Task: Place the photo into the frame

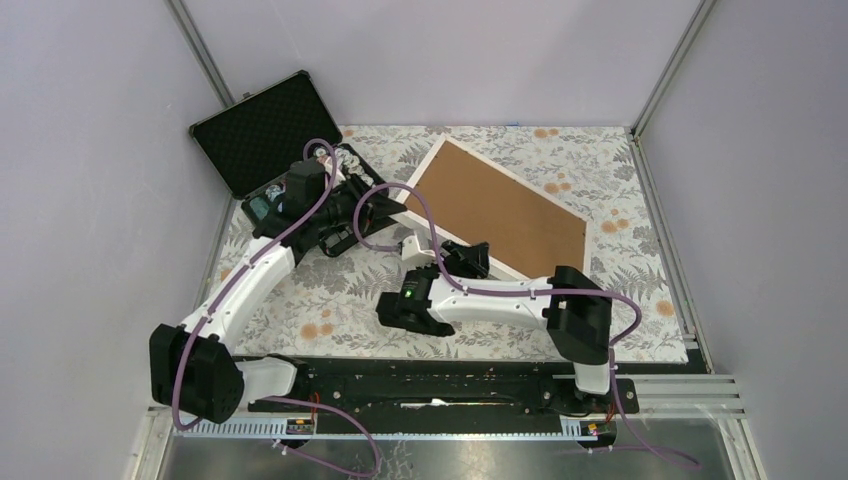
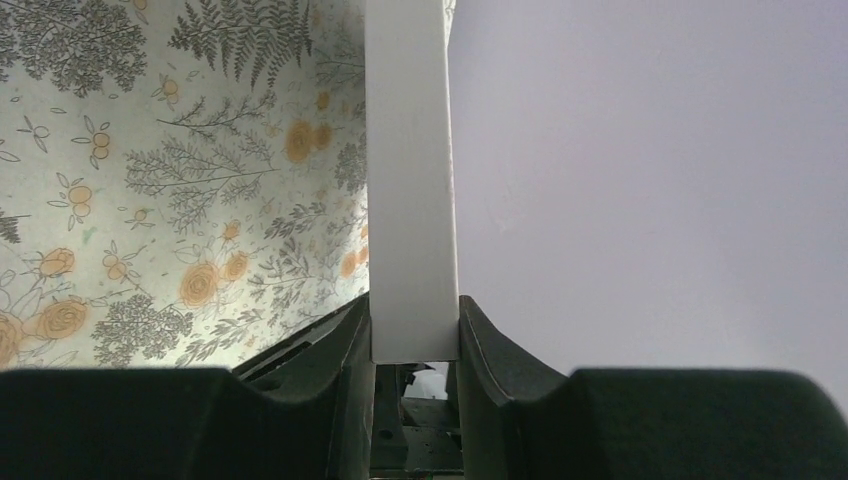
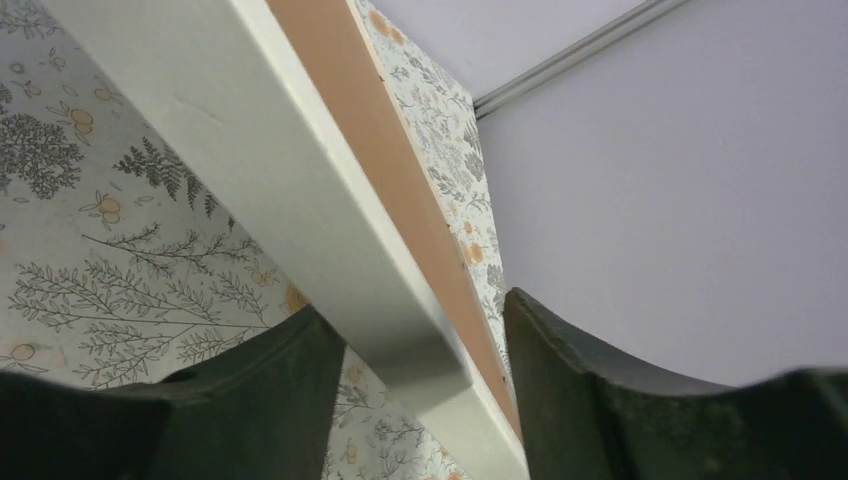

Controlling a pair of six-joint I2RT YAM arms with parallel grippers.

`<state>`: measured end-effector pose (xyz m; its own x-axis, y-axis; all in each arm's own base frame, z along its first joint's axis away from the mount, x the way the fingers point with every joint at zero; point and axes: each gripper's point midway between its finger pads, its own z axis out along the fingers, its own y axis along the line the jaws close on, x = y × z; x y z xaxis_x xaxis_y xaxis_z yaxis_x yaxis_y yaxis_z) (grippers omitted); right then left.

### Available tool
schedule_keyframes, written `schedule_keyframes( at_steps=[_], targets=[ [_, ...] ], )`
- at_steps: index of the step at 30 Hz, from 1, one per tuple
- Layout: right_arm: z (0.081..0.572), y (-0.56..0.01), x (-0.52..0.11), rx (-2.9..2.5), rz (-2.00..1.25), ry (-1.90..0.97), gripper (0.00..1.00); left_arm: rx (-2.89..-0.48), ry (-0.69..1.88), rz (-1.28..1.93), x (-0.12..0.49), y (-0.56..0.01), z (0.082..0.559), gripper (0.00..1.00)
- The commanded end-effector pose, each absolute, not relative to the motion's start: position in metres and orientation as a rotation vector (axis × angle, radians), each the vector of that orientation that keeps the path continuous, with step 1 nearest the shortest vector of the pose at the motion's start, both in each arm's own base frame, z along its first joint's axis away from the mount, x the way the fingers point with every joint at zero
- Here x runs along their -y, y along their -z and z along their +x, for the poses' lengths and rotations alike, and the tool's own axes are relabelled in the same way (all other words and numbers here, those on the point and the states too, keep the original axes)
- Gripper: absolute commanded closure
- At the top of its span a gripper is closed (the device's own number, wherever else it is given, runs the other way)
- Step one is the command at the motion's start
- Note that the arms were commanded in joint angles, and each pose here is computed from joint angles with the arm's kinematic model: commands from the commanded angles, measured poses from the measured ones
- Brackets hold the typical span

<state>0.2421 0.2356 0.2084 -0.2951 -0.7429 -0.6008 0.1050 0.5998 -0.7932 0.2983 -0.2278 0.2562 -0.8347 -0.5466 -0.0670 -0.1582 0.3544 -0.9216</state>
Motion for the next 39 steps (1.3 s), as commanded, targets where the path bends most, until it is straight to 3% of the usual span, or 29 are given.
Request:
schedule_keyframes(
  at_steps=[1,3,6,7,10,12,16,19,21,25,30,34,39],
  targets=[
    [0.254,-0.239,-0.233,-1.563,-0.485,0.920,0.44,-2.024,1.520,-0.438,0.221,-0.339,0.301,1.00],
    [0.255,-0.240,-0.232,-1.573,-0.482,0.925,0.59,-2.007,1.521,-0.408,0.220,-0.348,0.300,1.00],
    [0.255,-0.243,-0.227,-1.624,-0.429,0.888,0.98,-1.971,1.482,-0.365,0.217,-0.359,0.301,1.00],
    [0.255,-0.244,-0.227,-1.639,-0.415,0.874,1.00,-1.958,1.471,-0.356,0.216,-0.362,0.301,0.95],
    [0.254,-0.245,-0.230,-1.697,-0.369,0.801,1.00,-1.914,1.483,-0.310,0.217,-0.372,0.299,0.71],
    [0.255,-0.246,-0.234,-1.784,-0.321,0.670,1.00,-1.879,1.521,-0.262,0.220,-0.378,0.296,0.62],
    [0.268,-0.249,-0.258,-1.934,-0.172,0.005,1.00,-1.836,1.516,-0.176,0.221,-0.390,0.291,0.37],
    [0.280,-0.257,-0.255,-1.951,-0.090,-0.165,1.00,-1.783,1.394,-0.083,0.211,-0.414,0.287,0.15],
    [0.281,-0.269,-0.257,-1.947,-0.105,-0.215,1.00,-1.757,1.225,-0.059,0.195,-0.427,0.288,0.08],
    [0.273,-0.316,-0.276,-1.876,-0.158,-0.437,1.00,-1.634,0.885,-0.121,0.144,-0.457,0.282,0.05],
    [0.258,-0.381,-0.282,-1.743,-0.149,-0.652,1.00,-1.575,0.725,-0.178,0.114,-0.468,0.276,0.05],
    [0.264,-0.382,-0.267,-1.719,-0.094,-0.605,1.00,-1.603,0.838,-0.105,0.140,-0.437,0.288,0.02],
    [0.282,-0.322,-0.242,-1.867,-0.087,-0.367,1.00,-1.983,1.304,-0.237,0.208,-0.296,0.302,0.01]
  ],
)
